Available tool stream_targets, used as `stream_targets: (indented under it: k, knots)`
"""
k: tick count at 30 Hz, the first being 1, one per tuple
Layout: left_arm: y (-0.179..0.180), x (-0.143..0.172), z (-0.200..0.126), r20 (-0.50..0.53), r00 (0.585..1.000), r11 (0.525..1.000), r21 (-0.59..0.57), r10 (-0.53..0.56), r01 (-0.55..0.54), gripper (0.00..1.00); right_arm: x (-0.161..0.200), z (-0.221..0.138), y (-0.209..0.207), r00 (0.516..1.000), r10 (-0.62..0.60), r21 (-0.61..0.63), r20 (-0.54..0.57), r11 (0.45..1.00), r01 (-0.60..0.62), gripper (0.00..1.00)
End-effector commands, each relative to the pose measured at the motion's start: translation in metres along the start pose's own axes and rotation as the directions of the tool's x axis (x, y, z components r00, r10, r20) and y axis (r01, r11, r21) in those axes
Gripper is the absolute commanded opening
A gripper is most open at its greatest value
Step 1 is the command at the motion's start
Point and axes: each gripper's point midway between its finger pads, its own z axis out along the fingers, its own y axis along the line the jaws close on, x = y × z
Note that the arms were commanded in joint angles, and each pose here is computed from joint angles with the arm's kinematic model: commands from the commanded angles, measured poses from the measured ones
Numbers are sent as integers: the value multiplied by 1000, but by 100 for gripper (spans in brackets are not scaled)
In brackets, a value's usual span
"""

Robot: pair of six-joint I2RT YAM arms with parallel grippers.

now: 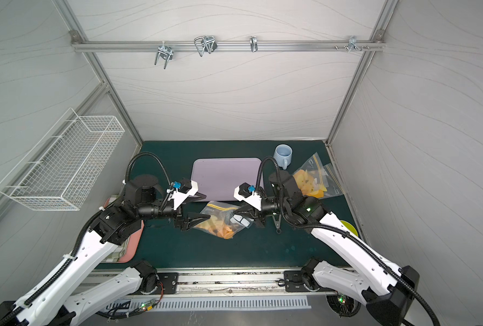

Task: Put the cookies into a resealable bag to prevent moisture
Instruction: Close the ziploc bag at the center of the board.

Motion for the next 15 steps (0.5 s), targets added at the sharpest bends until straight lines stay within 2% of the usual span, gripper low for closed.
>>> stream_targets:
  k: [1, 7, 15]
  knots:
    - [-25, -30, -13, 70, 994, 990, 110, 84, -92, 76, 6, -10, 21, 999, 8, -81, -46, 997, -12, 0]
    - [-37, -41, -18, 89, 991, 980, 163, 98, -111, 65, 1, -12, 28, 999, 11, -123, -42, 992, -16, 0]
    - [-42, -41, -16, 78, 991, 974, 194, 105, -118, 55, -1, -10, 31, 999, 30, -157, -40, 987, -36, 0]
